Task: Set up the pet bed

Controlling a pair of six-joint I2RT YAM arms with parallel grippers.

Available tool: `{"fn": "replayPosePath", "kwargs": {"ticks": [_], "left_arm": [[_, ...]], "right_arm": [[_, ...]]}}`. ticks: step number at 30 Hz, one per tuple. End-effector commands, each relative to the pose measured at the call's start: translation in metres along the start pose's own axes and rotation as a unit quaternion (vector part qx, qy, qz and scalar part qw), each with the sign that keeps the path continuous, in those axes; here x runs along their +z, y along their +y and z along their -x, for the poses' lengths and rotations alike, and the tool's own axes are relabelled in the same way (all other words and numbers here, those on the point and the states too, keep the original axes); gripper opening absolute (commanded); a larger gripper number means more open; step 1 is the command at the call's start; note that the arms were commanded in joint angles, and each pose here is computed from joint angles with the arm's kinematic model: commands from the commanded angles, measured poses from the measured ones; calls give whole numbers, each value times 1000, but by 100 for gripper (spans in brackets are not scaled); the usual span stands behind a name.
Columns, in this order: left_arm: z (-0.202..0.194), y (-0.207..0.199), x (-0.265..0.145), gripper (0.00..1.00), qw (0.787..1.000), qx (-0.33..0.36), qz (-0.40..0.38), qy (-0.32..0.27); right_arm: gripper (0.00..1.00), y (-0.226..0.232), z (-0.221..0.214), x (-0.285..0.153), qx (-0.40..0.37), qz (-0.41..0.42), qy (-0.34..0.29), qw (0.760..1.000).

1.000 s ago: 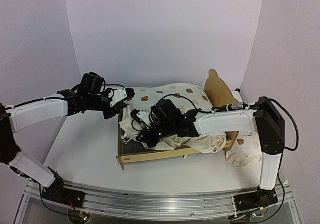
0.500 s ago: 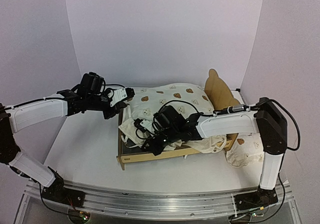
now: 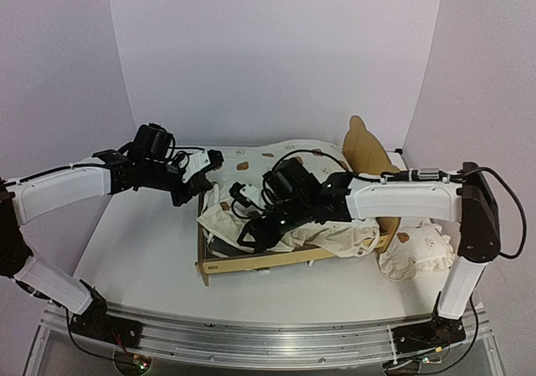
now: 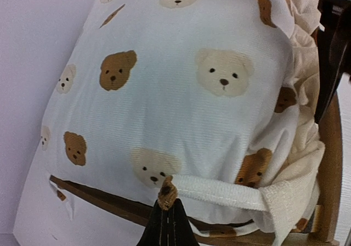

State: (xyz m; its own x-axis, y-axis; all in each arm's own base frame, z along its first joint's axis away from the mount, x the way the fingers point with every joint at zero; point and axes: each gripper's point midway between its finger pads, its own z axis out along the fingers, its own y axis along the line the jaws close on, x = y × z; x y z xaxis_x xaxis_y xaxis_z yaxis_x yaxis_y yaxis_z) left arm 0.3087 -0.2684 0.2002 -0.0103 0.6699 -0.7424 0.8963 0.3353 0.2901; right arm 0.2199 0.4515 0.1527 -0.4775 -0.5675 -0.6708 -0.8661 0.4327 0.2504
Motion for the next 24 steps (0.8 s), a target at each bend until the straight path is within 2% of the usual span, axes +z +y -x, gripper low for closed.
{"fn": "replayPosePath", "kwargs": {"ticks": [1,3,7,11,13,17,20,24], "left_arm": [[16,-25,-15,0,996,-56,-66,-27],[17,-31,-16,0,994,-65,-80,-28],[18,-33,-16,0,993,-77,-86,-25],[19,-33,-15,0,992,-86,-89,-25],[20,-32,-14,0,992,-87,-87,-25],[22,-28,-14,0,993,-87,-81,-26],[24,-27,-14,0,993,-86,-82,-28],[26,-26,-14,0,992,-87,-82,-30]], "right_arm": [[50,17,12,-43,-22,-16,-32,999],[49,24,0,-48,-31,-23,-29,999],[47,41,-52,-39,-75,-65,-12,995],[47,50,-85,-16,-79,-60,-71,993],[46,45,-85,-7,-76,-70,-116,988],[45,19,-98,16,-82,-127,-131,980],[46,1,-98,26,-73,-173,-169,968],[49,-19,-102,38,-77,-224,-177,955]]}}
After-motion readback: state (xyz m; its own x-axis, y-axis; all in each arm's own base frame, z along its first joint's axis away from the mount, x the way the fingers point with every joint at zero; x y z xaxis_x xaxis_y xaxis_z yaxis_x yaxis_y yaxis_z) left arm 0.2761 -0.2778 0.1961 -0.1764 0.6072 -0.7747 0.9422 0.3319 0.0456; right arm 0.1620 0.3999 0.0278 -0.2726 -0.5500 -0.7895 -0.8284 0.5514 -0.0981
